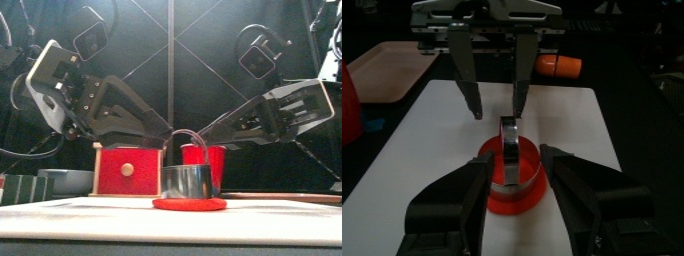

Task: Get the cutter from the drawer then cut the dough then place the extra dough in the bowl
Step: Cut the dough

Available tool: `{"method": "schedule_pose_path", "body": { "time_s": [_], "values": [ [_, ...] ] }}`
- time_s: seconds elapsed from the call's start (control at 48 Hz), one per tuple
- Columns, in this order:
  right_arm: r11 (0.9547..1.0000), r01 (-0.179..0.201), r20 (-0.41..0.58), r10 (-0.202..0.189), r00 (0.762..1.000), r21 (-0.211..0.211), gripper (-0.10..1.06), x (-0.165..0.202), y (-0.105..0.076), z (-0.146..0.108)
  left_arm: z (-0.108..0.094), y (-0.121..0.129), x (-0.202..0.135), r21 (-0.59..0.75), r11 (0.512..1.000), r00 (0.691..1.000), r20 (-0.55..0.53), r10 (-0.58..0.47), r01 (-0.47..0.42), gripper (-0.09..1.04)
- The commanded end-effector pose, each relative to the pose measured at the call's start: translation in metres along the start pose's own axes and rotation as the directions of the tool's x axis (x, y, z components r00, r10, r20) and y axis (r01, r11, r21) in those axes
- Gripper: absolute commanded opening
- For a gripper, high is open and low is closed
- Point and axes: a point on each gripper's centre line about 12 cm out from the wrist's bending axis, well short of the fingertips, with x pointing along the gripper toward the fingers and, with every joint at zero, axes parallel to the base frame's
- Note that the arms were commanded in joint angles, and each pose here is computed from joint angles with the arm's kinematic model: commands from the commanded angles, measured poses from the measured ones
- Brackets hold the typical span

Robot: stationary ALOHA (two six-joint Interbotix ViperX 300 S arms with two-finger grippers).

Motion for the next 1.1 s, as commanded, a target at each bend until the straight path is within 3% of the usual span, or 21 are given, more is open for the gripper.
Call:
{"method": "schedule_pose_path", "body": {
  "time_s": [0.021,0.417,0.708,0.854,1.104],
  "values": [
    [1.0,0.0,0.052,0.0,0.999,0.005,0.76,0.002,-0.001,0.015,0.005,-0.001,0.007,-0.009,1.0,1.0,0.019,0.008,-0.008,0.8],
    [0.9996,-0.029,-0.023,0.029,0.999,0.005,0.76,0.006,0.011,0.007,0.006,0.004,0.013,-0.017,0.999,0.999,0.023,0.029,-0.029,0.79],
    [0.9997,-0.004,-0.045,0.005,0.999,0.022,0.76,0.009,0.007,0.007,0.003,0.006,0.012,-0.012,0.999,0.999,0.011,0.035,-0.034,0.79],
    [0.9994,0.011,-0.103,-0.008,0.995,0.032,0.76,0.013,0.005,0.003,0.005,0.003,0.013,-0.02,0.999,1.0,0.008,0.03,-0.03,0.79],
    [0.9999,0.002,-0.142,0.0,0.99,0.015,0.76,0.024,0.007,0.007,0.004,0.002,0.015,-0.024,0.999,1.0,-0.008,0.025,-0.025,0.79]
  ]
}}
